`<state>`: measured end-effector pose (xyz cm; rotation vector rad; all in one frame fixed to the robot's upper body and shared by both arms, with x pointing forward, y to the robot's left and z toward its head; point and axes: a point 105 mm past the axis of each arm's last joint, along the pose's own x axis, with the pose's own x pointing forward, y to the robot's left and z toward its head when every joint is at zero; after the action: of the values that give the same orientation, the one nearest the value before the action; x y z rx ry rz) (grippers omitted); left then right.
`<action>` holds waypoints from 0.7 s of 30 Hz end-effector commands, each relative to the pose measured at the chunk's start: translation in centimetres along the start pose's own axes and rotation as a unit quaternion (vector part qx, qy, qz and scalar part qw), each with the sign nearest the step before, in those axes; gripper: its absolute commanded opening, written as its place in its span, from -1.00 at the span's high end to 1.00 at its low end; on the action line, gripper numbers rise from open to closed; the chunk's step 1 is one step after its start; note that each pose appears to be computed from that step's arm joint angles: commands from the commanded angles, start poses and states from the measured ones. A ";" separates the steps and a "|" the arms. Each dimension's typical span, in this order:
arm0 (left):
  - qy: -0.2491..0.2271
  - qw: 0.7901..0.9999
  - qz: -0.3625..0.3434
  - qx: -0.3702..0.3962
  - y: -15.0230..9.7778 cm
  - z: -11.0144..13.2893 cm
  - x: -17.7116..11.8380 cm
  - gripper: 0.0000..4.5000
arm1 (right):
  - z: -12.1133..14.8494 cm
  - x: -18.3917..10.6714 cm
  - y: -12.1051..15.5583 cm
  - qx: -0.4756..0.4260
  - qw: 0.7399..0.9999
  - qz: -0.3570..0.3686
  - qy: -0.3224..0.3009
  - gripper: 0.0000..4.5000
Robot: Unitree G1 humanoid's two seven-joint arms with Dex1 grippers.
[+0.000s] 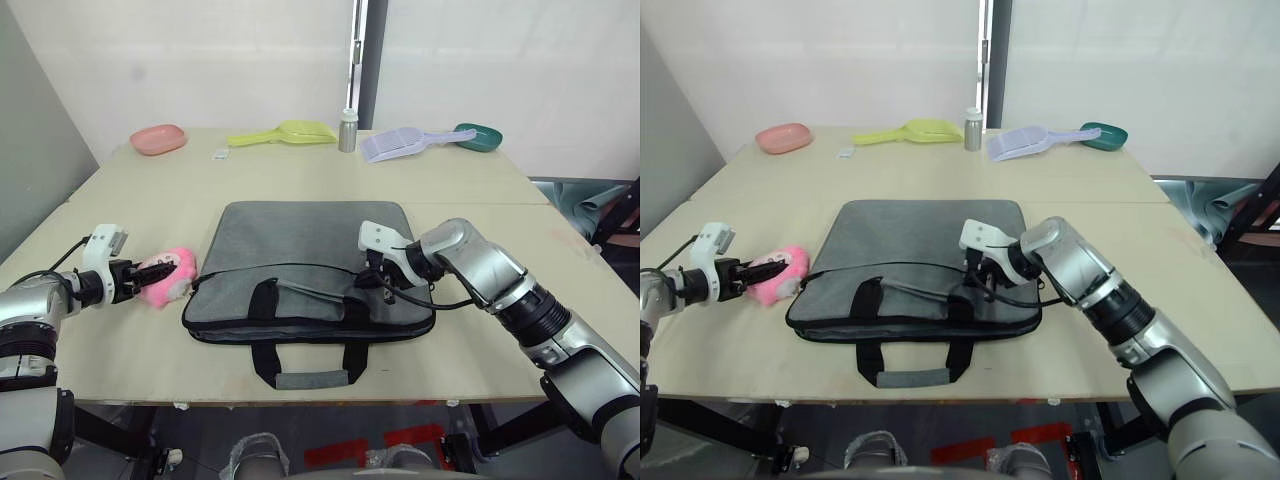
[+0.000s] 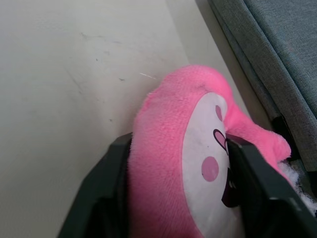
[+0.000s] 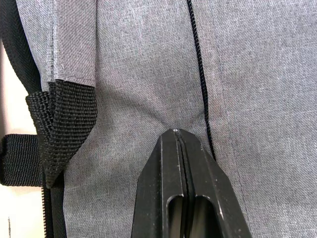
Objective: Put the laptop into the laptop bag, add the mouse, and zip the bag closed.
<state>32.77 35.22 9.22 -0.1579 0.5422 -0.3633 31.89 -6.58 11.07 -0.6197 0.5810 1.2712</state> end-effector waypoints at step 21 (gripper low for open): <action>0.091 0.992 -0.088 0.012 -5.8 -5.6 -6.5 0.99 | -2.5 1.3 2.0 0.027 0.998 0.040 0.042 1.00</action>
<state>23.34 32.41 8.67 -0.1659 0.6873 -0.5374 31.17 -6.34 11.02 -0.6253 0.5790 1.2914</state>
